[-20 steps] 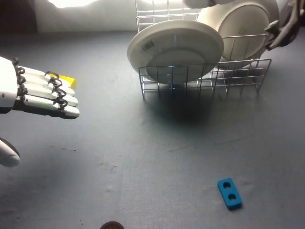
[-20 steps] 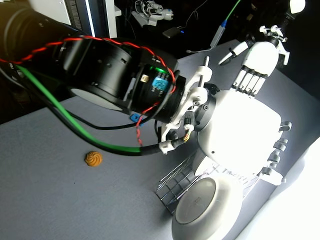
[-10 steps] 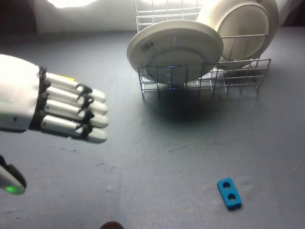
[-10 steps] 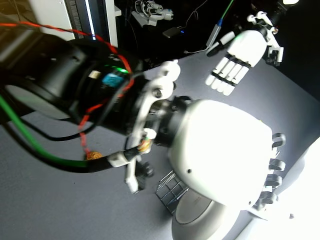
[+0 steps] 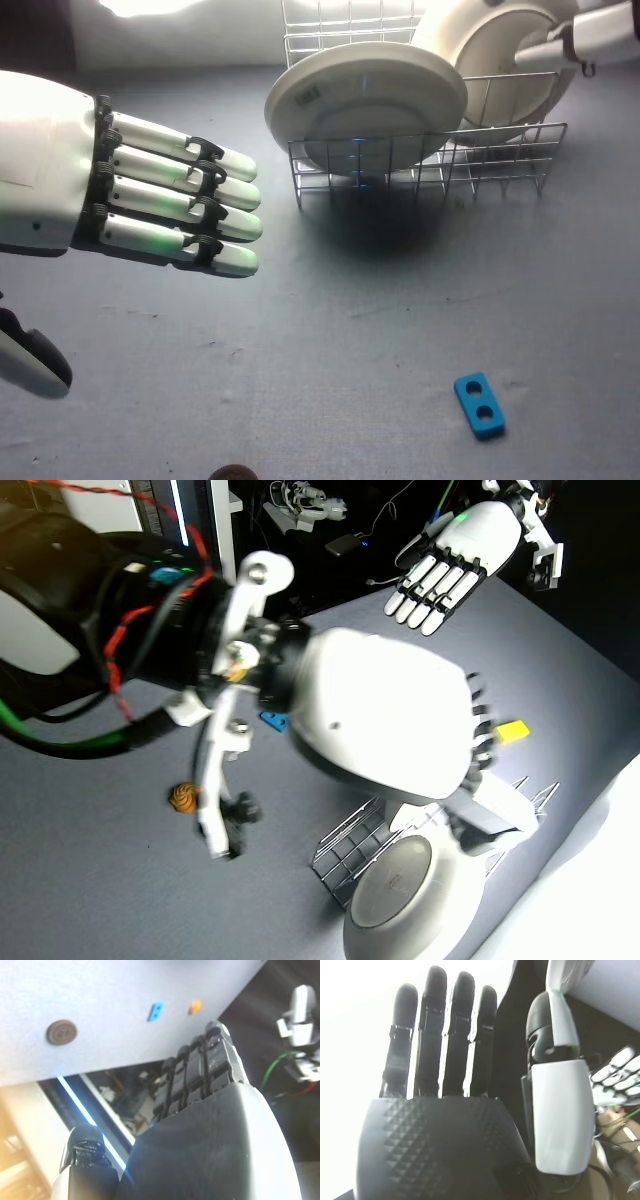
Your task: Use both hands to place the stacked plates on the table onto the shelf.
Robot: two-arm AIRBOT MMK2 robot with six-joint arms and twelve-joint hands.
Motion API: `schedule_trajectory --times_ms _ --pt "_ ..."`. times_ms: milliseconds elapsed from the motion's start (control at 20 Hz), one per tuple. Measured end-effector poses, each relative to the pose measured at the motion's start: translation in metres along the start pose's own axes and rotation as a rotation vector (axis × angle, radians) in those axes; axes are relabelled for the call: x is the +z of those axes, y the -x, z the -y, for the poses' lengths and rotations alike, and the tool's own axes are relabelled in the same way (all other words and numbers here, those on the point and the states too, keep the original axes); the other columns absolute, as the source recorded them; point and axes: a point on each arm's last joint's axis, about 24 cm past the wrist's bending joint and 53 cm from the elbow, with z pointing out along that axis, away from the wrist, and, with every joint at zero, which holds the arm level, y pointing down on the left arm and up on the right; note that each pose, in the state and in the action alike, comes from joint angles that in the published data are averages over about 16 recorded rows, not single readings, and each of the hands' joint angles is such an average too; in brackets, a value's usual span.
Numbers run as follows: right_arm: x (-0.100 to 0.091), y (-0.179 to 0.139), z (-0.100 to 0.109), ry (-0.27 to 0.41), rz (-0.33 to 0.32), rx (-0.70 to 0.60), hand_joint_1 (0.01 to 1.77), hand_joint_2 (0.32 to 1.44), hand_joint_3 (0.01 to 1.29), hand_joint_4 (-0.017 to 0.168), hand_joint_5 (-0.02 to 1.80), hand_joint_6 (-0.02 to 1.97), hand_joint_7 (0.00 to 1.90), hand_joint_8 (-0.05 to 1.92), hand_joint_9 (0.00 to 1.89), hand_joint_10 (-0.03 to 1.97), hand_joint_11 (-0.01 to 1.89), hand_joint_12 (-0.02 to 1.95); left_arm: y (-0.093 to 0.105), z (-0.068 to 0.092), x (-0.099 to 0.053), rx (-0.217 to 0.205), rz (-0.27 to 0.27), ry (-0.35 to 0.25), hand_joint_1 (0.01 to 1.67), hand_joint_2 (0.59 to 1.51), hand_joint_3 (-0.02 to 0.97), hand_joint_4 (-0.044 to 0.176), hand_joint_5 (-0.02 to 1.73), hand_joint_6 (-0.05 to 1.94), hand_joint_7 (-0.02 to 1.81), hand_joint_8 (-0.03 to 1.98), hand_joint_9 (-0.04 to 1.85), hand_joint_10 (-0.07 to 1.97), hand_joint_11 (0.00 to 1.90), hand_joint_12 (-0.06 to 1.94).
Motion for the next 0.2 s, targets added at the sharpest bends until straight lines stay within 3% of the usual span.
schedule_trajectory --times_ms 200 --pt "-0.0083 -0.0052 -0.0051 0.014 -0.011 -0.046 0.90 1.05 0.02 0.004 0.89 0.09 0.98 0.03 0.86 0.16 0.35 1.30 0.0043 0.0028 -0.0006 0.004 0.007 -0.004 0.01 1.113 0.021 0.003 0.03 0.01 0.04 0.01 0.04 -0.05 0.02 0.04"
